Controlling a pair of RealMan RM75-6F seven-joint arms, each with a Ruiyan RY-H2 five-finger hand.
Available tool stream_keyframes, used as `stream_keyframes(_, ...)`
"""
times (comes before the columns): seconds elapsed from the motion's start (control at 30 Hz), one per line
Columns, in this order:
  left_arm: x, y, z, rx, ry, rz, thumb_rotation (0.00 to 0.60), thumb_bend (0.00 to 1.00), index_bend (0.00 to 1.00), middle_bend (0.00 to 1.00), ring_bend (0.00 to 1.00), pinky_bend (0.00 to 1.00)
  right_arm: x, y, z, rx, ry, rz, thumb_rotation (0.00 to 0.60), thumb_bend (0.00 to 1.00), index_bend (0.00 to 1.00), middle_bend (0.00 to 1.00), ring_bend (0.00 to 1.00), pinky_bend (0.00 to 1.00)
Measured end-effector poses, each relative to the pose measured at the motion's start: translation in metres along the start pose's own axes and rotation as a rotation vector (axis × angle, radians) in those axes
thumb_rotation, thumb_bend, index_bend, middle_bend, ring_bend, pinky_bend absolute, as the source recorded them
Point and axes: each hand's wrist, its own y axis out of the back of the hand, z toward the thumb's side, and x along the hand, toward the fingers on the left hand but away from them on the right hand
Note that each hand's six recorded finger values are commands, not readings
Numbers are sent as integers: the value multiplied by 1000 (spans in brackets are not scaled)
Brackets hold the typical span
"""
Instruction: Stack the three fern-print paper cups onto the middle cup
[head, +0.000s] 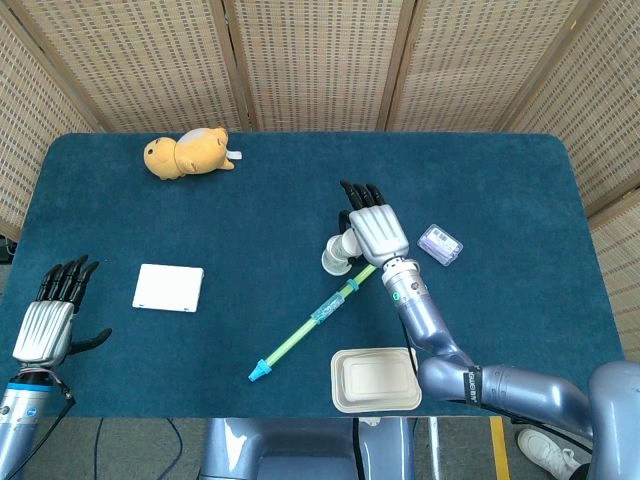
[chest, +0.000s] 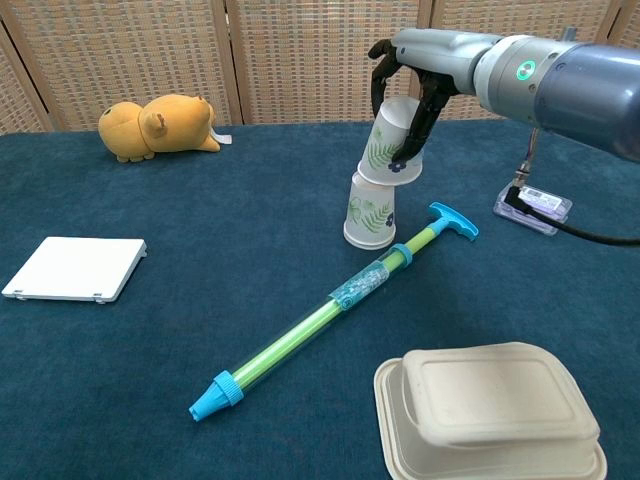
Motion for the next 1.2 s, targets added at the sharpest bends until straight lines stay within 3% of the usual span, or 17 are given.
stream_keyframes(0.43, 4, -1, -6, 1, 22, -5, 600, 198, 0, 0, 0, 19, -14, -14, -2, 2, -3, 22, 600, 217, 517, 24, 0, 0)
stream_keyframes(0.53, 4, -3, -6, 1, 24, -9, 600, 198, 0, 0, 0, 19, -18, -16, -2, 7, -3, 23, 600, 217, 464, 0, 0, 0)
stream_keyframes(0.77, 6, -5, -7, 4, 28, -14, 600, 198, 0, 0, 0, 19, -21, -23, -1, 24, -4, 29, 600, 211, 238, 0, 0, 0)
stream_keyframes(1.03, 6, -5, -8, 7, 33, -12, 600, 198, 0, 0, 0, 19, -6, -20, -11, 23, -13, 17, 600, 210, 224, 0, 0, 0)
stream_keyframes(1.2, 5, -2, -8, 3, 35, -3, 600, 198, 0, 0, 0, 19, 22, -18, -36, 24, -49, -2, 600, 209, 227, 0, 0, 0)
